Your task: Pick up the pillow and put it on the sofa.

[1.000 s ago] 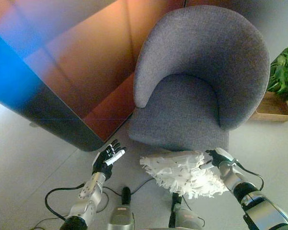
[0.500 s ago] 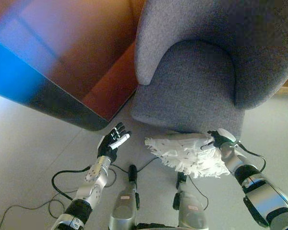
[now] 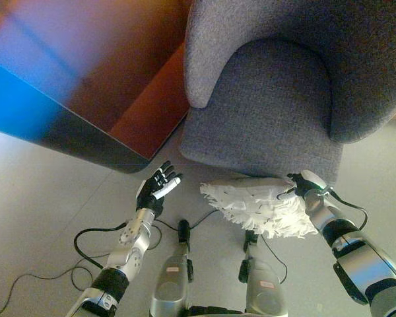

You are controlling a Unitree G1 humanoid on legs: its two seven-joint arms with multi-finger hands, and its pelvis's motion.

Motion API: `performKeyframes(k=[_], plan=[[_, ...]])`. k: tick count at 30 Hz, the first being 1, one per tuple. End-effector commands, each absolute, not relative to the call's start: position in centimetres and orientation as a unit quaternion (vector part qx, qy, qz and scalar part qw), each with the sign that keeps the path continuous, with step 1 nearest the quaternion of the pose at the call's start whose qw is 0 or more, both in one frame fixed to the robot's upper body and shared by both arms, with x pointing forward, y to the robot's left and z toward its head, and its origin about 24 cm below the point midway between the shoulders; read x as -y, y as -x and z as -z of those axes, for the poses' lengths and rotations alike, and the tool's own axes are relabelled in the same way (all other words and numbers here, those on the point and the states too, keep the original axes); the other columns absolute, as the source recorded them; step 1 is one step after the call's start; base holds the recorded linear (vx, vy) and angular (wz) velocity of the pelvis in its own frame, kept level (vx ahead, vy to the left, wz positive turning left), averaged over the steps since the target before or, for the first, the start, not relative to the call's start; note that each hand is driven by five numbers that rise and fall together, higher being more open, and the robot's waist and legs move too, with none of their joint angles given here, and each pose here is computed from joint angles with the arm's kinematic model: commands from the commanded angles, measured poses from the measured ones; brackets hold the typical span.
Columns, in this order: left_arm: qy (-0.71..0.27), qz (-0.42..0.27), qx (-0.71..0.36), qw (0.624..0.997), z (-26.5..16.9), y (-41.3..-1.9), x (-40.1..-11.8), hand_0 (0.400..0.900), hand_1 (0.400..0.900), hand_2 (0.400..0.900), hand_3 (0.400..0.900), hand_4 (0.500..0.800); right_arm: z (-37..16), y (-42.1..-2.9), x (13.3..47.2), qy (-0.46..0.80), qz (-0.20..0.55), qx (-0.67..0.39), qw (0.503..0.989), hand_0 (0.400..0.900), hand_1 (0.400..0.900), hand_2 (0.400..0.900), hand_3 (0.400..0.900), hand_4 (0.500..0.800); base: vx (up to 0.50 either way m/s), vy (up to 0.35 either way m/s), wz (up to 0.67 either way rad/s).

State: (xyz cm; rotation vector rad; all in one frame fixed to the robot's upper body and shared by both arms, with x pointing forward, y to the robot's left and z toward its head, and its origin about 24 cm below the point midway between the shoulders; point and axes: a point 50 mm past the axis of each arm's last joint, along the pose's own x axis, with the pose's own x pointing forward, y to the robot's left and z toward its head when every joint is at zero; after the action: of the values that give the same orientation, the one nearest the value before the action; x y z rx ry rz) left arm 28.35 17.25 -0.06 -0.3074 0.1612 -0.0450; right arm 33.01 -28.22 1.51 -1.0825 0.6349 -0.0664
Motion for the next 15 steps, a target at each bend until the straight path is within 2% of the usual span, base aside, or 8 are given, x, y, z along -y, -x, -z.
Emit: performKeyframes(k=[1, 15], plan=[[0.151, 0.057, 0.038, 0.986, -4.7, -29.9, -16.6, 0.900, 0.900, 0.900, 0.900, 0.800, -6.5, -35.3, 30.0, 0.553, 0.066, -0.259, 0.789, 0.900, 0.900, 0.900, 0.900, 0.800, 0.000, 0.000, 0.00], [0.150, 0.064, 0.058, 0.985, -5.7, -30.5, -16.0, 0.900, 0.900, 0.900, 0.900, 0.800, -7.2, -35.9, 29.9, 0.551, 0.047, -0.291, 0.781, 0.900, 0.900, 0.900, 0.900, 0.800, 0.000, 0.000, 0.00]])
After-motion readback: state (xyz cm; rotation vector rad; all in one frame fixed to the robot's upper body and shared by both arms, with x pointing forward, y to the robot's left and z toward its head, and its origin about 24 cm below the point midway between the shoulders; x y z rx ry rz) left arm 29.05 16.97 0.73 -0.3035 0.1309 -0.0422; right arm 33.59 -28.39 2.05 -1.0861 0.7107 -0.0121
